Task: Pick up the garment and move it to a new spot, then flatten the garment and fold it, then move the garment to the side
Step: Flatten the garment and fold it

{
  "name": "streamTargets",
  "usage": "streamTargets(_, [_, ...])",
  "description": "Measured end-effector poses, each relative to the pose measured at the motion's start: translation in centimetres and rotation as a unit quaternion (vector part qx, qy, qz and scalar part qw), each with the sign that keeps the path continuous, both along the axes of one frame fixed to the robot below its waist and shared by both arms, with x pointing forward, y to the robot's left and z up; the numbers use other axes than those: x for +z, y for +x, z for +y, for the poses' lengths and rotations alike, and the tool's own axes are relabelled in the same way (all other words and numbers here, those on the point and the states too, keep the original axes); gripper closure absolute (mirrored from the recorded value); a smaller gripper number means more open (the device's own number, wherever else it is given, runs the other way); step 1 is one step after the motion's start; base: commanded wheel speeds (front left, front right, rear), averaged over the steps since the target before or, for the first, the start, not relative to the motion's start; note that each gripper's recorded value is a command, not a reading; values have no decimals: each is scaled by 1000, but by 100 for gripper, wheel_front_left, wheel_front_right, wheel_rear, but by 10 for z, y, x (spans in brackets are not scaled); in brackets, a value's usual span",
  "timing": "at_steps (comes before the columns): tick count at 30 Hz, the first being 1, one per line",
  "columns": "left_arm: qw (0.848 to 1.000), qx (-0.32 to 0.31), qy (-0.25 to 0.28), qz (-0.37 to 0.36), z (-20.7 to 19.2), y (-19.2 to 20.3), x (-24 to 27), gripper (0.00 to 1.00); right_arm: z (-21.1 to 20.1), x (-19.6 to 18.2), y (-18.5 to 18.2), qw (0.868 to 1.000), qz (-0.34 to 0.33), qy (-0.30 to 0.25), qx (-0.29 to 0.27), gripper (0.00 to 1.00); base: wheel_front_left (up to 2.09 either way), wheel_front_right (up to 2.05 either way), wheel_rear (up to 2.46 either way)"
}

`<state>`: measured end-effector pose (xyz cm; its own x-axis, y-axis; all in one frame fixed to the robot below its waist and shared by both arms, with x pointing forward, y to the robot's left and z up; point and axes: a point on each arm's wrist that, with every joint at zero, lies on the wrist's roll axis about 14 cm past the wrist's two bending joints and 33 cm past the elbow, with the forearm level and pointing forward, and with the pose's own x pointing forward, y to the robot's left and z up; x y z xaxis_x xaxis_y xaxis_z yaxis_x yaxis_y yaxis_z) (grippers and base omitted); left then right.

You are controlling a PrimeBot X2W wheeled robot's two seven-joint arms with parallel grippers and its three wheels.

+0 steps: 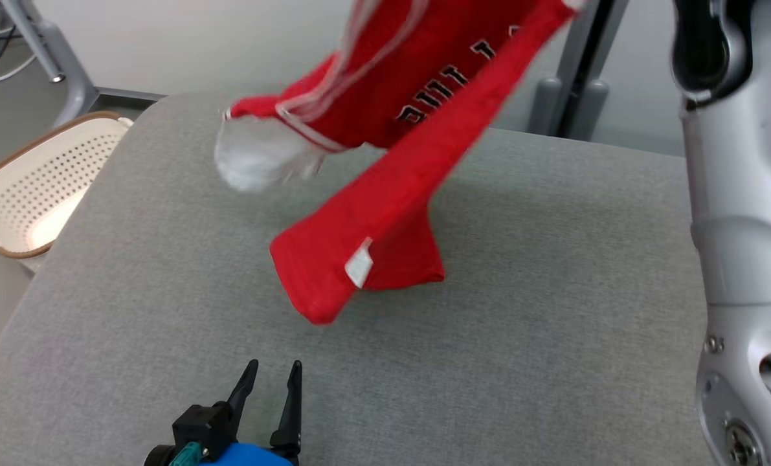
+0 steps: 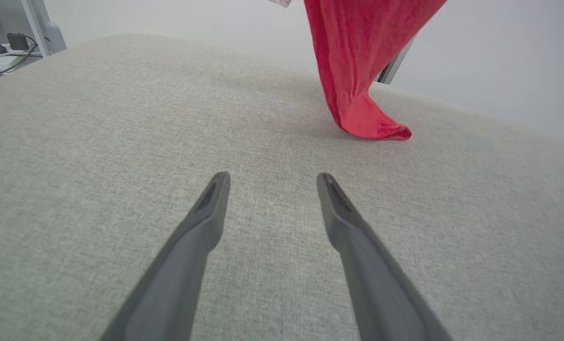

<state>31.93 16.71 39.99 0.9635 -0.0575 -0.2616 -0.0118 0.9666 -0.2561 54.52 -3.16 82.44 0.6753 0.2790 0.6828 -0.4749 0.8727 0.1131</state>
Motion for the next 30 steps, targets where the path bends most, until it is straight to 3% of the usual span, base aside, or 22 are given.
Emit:
streamTargets(2, [1000,-6,0,3,-3,2,-2,0,-26,-43,14,997,46,-29,-53,100,0,0,0])
streamTargets(5, [1000,-14,0,2,-7,7,-2,0,-72,-138,26,978,152,-76,-120,100,0,0,0])
streamTargets(10, [999,-35,-1,-1,-19,16,-1,0,-165,-284,-3,916,318,-115,-214,100,0,0,0])
streamTargets(13, [999,-46,-2,-5,-25,22,1,0,-199,-341,-36,881,385,-124,-247,100,0,0,0])
streamTargets(14, [999,-49,-2,-5,-27,23,1,0,-206,-353,-46,872,400,-126,-254,83,0,0,0])
streamTargets(15, [999,-52,-2,-5,-28,23,1,0,-210,-363,-54,865,412,-125,-259,54,0,0,0])
streamTargets(16, [998,-55,-2,-5,-30,24,0,0,-211,-373,-62,858,423,-130,-260,0,0,0,0])
streamTargets(17, [998,-58,-1,-5,-31,25,0,0,-212,-381,-70,853,431,-135,-261,0,0,0,0])
streamTargets(20, [998,-70,-1,-7,-38,27,1,0,-211,-381,-79,853,424,-152,-264,0,0,0,0])
streamTargets(30, [988,-153,-18,-9,-90,20,3,0,-172,-360,-106,885,368,-185,-216,0,0,0,0])
